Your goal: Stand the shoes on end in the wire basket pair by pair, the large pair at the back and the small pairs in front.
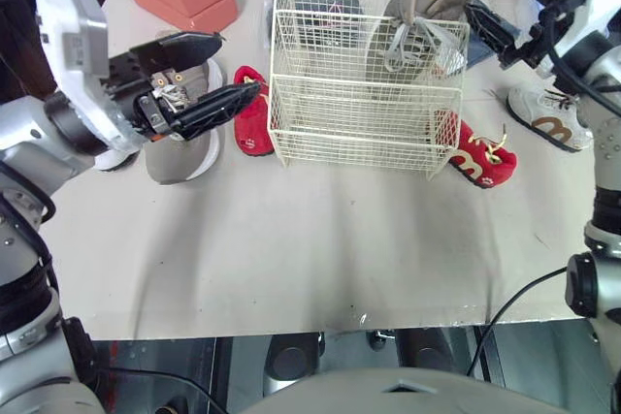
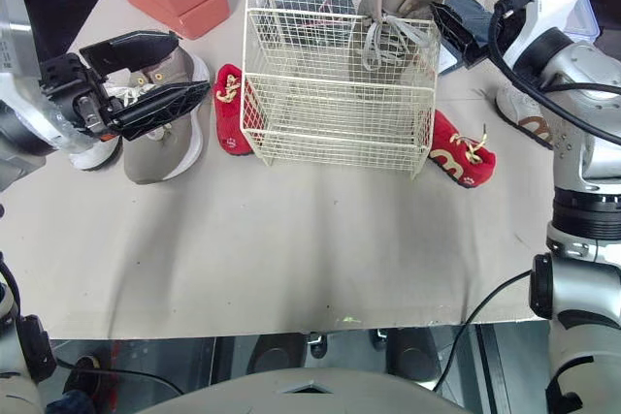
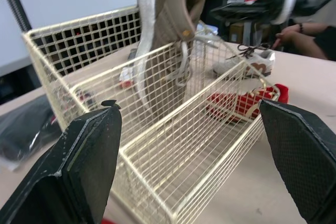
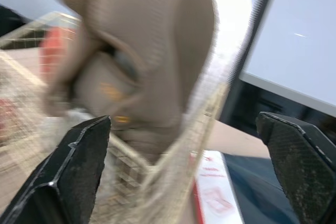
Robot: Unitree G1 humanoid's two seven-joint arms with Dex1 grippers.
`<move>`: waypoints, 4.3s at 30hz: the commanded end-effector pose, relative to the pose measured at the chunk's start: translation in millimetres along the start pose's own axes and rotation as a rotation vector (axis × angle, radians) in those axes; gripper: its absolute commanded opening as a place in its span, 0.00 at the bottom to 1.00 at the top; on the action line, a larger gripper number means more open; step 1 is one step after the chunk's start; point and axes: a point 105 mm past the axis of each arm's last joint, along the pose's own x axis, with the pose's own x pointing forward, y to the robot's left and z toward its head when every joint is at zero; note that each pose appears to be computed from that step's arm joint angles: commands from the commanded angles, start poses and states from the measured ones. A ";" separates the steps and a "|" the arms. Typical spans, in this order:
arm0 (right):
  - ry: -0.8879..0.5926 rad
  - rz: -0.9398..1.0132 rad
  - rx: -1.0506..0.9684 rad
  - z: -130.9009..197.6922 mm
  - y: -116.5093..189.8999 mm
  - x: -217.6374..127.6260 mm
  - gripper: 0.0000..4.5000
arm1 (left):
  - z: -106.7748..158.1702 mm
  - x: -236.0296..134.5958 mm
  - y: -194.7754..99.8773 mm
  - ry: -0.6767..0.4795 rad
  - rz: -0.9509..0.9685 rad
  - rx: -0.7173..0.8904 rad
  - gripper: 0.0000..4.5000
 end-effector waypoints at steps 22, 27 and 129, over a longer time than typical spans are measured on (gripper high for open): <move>-0.017 0.492 0.020 -11.2 131.3 -21.8 0.99 | -66.5 -81.9 165.2 0.261 0.727 -0.236 1.00; -0.025 0.495 0.009 -11.6 132.7 -19.6 0.99 | -91.3 -88.1 173.8 0.417 0.677 -0.348 1.00; -0.374 0.072 0.311 54.8 81.6 -4.4 1.00 | 103.1 152.4 13.4 -0.994 0.233 0.312 0.12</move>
